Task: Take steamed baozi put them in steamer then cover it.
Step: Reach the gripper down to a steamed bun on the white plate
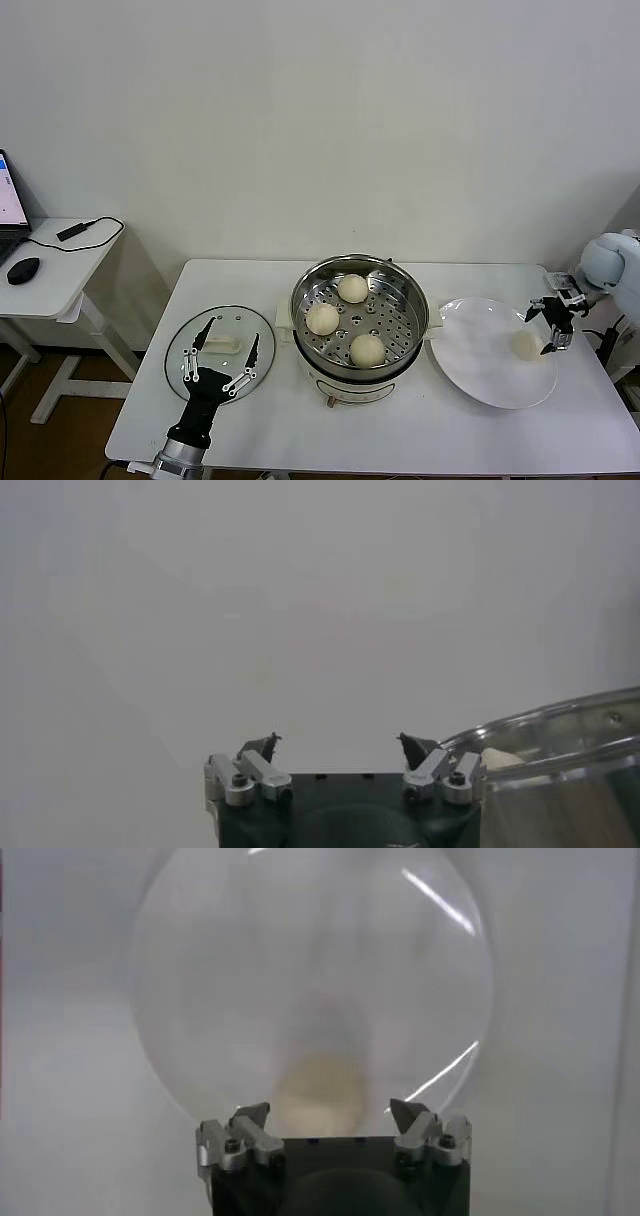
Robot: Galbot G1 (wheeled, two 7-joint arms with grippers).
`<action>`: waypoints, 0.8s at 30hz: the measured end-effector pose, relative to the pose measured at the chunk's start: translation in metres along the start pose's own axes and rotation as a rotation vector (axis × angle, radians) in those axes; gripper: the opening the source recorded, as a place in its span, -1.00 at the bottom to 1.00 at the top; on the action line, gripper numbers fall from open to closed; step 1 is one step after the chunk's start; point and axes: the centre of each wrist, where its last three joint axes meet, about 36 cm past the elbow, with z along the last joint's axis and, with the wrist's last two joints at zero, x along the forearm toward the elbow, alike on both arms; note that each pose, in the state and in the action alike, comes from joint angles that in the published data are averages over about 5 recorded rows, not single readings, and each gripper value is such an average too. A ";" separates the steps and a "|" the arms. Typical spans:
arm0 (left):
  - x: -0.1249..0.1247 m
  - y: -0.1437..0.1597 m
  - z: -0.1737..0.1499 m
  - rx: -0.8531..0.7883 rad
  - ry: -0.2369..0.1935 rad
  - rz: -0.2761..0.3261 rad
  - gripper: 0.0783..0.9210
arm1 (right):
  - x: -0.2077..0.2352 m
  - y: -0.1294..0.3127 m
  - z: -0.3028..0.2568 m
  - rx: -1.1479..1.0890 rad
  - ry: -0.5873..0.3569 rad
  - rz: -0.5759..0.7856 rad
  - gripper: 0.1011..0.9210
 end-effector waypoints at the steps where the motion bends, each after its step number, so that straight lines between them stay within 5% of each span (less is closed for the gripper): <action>1: 0.000 0.000 0.000 0.000 0.000 0.000 0.77 | -0.004 0.001 0.001 -0.004 0.001 -0.001 0.76; 24: 0.001 -0.001 -0.001 -0.001 0.000 0.001 0.77 | -0.022 0.005 0.008 -0.060 -0.020 0.032 0.59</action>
